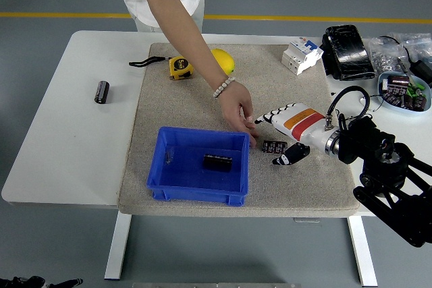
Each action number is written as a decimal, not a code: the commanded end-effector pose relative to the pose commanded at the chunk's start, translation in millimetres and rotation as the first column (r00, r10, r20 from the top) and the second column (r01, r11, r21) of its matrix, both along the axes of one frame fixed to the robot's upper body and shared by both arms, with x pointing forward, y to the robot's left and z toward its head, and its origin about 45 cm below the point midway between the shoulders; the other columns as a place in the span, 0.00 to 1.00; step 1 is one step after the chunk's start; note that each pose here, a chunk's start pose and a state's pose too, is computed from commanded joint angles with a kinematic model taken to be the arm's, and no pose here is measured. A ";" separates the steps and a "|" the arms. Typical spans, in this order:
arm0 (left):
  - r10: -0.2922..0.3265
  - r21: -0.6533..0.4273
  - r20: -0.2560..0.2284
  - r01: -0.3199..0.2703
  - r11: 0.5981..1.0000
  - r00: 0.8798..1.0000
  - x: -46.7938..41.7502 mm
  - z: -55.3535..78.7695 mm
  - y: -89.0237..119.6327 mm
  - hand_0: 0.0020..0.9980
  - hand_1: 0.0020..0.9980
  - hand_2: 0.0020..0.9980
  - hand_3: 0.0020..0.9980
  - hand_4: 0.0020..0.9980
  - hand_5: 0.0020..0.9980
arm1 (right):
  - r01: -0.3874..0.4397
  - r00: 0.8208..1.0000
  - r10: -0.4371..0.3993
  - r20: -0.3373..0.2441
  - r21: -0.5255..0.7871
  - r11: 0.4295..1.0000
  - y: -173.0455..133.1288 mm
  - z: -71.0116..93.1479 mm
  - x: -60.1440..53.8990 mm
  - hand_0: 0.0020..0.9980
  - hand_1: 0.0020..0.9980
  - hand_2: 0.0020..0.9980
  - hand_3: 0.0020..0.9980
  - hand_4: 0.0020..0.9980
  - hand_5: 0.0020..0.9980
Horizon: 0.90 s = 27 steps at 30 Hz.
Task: Pick up the battery,place it into the box
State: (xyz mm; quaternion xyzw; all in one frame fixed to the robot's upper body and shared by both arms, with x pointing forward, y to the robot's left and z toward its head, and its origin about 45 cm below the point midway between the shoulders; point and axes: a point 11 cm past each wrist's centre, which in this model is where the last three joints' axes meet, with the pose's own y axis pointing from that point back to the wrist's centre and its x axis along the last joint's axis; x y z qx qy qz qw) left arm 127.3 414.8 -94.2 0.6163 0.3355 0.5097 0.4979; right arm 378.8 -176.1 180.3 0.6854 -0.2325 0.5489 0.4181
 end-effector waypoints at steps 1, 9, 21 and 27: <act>0.000 0.000 0.000 0.000 1.000 1.000 0.0 0.0 0.0 0.79 0.81 0.83 0.70 0.77 0.67 | 0.002 1.000 -0.002 0.000 -0.001 1.000 -0.7 -0.1 0.3 0.78 0.78 0.83 0.87 0.99 0.23; -0.002 0.001 -0.001 0.002 1.000 1.000 0.2 0.3 0.6 0.79 0.81 0.83 0.70 0.77 0.67 | 0.026 1.000 -0.026 0.006 0.006 1.000 -5.5 0.6 3.7 0.77 0.76 0.82 0.85 0.98 0.23; -0.009 0.006 -0.003 0.009 1.000 1.000 0.8 1.0 2.0 0.79 0.81 0.83 0.70 0.77 0.67 | 0.063 0.997 -0.060 -0.052 0.056 0.996 2.6 -15.3 1.7 0.66 0.63 0.68 0.77 0.98 0.23; -0.011 0.007 -0.006 0.011 1.000 1.000 0.2 0.8 1.9 0.79 0.81 0.83 0.70 0.77 0.67 | 0.091 0.994 -0.086 -0.060 0.081 0.993 1.4 -22.2 3.3 0.56 0.56 0.58 0.63 0.91 0.21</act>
